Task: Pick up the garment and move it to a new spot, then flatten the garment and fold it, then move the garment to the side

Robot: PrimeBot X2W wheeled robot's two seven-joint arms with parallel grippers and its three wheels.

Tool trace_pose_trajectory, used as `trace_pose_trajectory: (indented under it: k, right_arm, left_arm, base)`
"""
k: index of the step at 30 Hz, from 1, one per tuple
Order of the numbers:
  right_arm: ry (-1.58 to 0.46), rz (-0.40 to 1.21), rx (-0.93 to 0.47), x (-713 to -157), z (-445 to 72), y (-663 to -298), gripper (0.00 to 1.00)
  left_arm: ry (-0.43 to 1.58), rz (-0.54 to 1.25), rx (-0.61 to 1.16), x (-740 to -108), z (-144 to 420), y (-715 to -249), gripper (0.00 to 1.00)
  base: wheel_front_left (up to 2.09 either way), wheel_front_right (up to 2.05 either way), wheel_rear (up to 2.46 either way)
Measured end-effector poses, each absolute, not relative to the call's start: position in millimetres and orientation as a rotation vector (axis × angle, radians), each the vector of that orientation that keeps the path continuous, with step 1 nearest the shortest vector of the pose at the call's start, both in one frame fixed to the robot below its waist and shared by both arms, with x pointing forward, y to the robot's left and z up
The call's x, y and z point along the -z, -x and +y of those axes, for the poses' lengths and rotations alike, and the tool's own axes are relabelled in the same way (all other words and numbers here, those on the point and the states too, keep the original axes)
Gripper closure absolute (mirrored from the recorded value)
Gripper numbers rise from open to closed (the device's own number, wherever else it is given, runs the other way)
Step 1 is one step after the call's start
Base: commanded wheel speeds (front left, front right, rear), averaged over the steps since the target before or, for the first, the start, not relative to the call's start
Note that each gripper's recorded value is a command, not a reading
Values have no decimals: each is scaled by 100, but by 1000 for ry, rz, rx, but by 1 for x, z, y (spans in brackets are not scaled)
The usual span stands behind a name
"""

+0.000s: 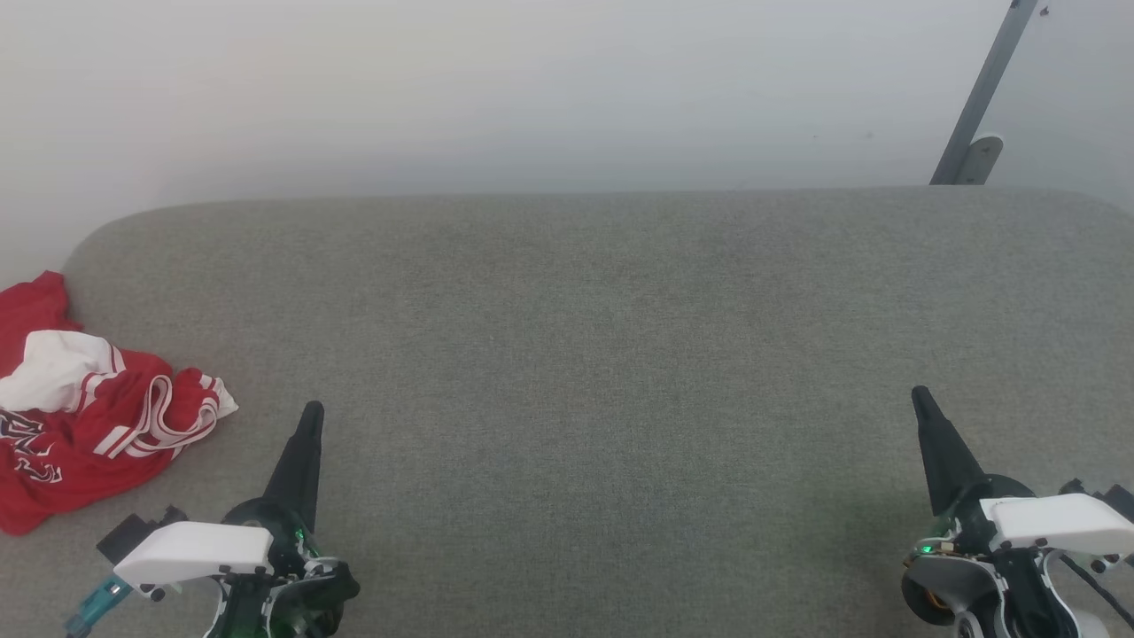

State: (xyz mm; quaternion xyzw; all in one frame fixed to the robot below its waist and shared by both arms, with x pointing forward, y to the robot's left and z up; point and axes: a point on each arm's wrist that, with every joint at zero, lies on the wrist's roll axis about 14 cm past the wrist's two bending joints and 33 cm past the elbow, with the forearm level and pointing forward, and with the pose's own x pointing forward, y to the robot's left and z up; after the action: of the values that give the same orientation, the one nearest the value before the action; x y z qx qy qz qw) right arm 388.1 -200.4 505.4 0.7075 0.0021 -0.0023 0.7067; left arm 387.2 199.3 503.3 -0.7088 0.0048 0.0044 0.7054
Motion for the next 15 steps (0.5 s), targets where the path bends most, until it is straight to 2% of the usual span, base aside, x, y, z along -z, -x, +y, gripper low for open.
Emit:
trace_pose_trajectory:
  k: [15]
  right_arm:
    - [-1572, 5, 5, -505, -200, -388, 100]
  left_arm:
    - [1575, 11, -10, -503, 199, -387, 100]
  base:
    - [0, 0, 0]
